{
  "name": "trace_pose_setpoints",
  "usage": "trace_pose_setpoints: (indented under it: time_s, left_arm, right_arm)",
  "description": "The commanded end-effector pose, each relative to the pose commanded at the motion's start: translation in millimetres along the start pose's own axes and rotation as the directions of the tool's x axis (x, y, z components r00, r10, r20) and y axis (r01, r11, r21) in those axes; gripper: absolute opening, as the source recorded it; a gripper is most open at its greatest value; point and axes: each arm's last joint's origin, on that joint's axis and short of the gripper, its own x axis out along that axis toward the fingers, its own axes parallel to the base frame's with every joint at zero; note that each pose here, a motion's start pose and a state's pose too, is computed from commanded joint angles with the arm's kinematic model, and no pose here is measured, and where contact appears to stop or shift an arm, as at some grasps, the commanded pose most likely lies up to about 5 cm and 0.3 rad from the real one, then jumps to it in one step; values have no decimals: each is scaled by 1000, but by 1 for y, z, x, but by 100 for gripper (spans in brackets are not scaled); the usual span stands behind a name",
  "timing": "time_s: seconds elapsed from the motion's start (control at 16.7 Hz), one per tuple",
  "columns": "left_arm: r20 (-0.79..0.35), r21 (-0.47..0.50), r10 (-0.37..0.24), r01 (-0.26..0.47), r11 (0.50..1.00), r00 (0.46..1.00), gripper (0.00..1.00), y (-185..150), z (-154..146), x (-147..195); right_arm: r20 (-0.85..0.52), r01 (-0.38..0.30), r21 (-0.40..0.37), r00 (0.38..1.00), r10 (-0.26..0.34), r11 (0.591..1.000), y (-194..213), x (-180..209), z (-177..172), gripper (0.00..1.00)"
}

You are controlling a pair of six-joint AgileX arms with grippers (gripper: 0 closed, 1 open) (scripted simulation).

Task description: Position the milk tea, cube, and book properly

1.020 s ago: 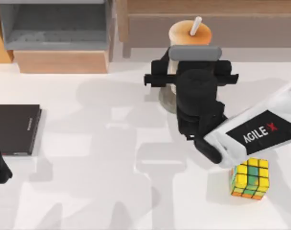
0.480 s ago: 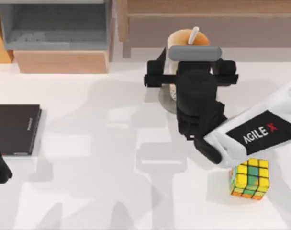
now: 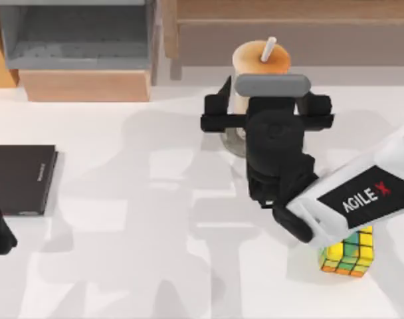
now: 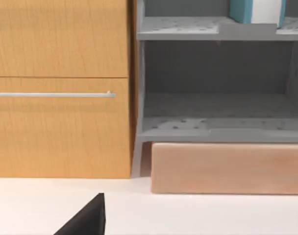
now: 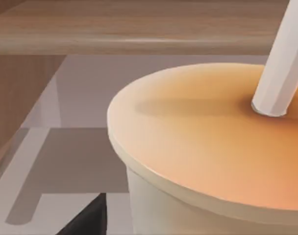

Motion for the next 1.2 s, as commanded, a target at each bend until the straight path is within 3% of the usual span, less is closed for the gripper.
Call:
trace_pose_setpoints:
  time_s: [0.36,0.84,1.2]
  left_arm:
    - [0,0,0,0,1000,1000,100,0,0,0]
    - [0,0,0,0,1000,1000,100,0,0,0]
    - [0,0,0,0,1000,1000,100,0,0,0]
  right_arm:
    - [-4,4,-4,1000,-4,1000,-1,-7,-2,100]
    - [-4,4,-4,1000,-4,1000,-2,-29,44,100]
    - [-3,5,5,1000,-5,1000,-3,-28,48,100]
